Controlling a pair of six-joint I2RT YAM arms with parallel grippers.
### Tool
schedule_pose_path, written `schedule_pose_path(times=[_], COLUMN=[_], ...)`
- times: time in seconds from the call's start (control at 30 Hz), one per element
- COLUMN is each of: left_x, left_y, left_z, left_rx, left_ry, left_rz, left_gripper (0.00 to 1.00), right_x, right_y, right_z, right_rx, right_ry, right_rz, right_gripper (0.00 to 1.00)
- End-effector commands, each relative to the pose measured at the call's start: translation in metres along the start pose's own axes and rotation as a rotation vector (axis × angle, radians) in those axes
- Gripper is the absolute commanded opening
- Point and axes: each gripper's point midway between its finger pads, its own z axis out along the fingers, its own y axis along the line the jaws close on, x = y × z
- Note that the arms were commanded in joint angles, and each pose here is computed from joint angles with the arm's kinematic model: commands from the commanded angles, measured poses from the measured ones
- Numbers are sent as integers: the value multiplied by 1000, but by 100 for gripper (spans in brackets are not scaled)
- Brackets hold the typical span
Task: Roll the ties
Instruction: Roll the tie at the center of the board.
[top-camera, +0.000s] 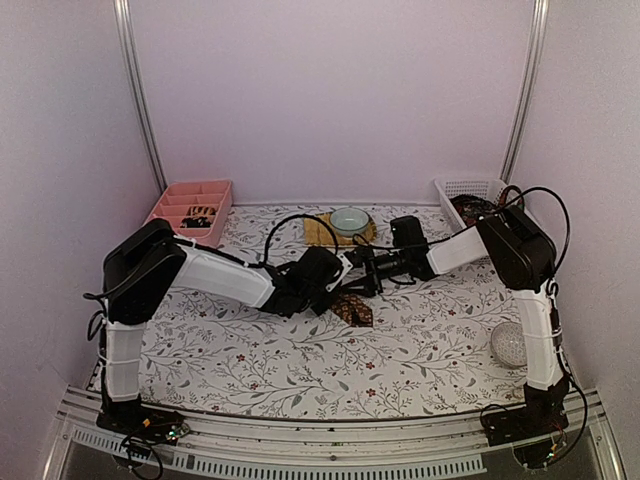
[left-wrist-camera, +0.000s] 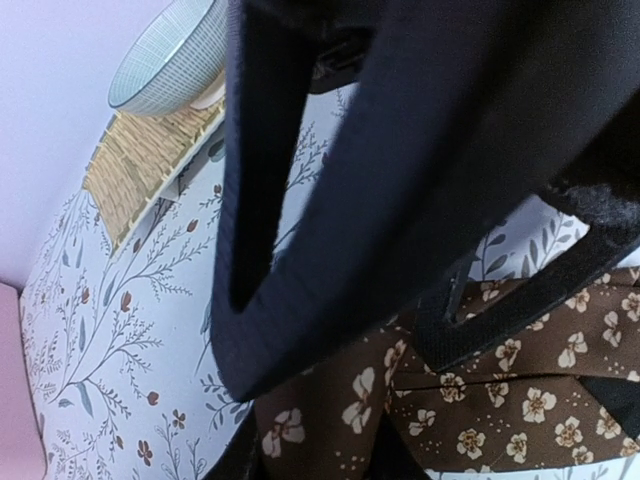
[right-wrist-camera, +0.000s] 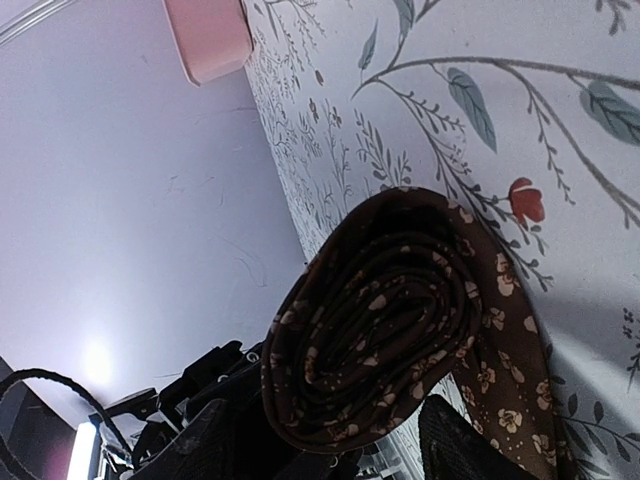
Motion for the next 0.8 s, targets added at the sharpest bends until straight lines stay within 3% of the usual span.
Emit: schedule_pose_path(times=[0.0, 0.27, 0.47, 0.63, 0.77], left_x=[7, 8, 5, 5, -1], left_y=[-10, -13, -17, -20, -19], left_z=[3, 5, 3, 1, -10], left_rx=[-21, -59, -28, 5, 57], left_ry=[6, 23, 10, 10, -1], left_rz=[55, 96, 99, 79, 36], left_gripper=[22, 24, 26, 43, 66], right_x=[-1, 12, 11, 10, 10], right_y=[-40, -60, -61, -66, -76], right_z=[13, 26, 27, 27, 26], right_rx=[-4, 50, 52, 67, 94], right_ry=[32, 59, 55, 45, 33], right_rz=[76, 105, 104, 107, 108], right_gripper=[62, 59, 48, 39, 37])
